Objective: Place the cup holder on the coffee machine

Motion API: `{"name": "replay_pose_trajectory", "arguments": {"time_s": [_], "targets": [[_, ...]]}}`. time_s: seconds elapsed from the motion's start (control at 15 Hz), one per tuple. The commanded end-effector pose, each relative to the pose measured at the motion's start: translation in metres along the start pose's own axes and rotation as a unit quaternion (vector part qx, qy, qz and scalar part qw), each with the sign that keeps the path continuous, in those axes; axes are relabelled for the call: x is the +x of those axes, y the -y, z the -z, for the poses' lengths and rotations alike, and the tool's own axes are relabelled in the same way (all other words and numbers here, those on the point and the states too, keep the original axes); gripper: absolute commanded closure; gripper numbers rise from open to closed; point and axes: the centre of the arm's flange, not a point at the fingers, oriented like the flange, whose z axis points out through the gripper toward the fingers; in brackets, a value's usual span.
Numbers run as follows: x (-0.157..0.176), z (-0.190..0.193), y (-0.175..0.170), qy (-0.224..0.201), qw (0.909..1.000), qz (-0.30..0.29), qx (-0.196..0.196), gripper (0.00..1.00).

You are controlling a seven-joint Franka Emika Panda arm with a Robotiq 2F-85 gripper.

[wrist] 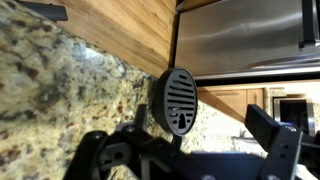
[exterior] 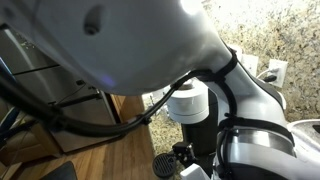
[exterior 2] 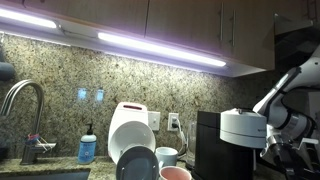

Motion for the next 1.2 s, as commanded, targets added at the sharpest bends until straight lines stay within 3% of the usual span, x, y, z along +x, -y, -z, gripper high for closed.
{"name": "replay_pose_trajectory", "arguments": {"time_s": [0.0,0.4,1.13], "targets": [[0.000,0.000,0.000,0.000,1.0000,0.000,0.000,0.00],[0.002,0.000,-0.003,-0.003,1.0000,-0.003,0.002,0.00],[0.000,-0.033,-0.028,0.021,0.9994,-0.019,0.018,0.00]]}}
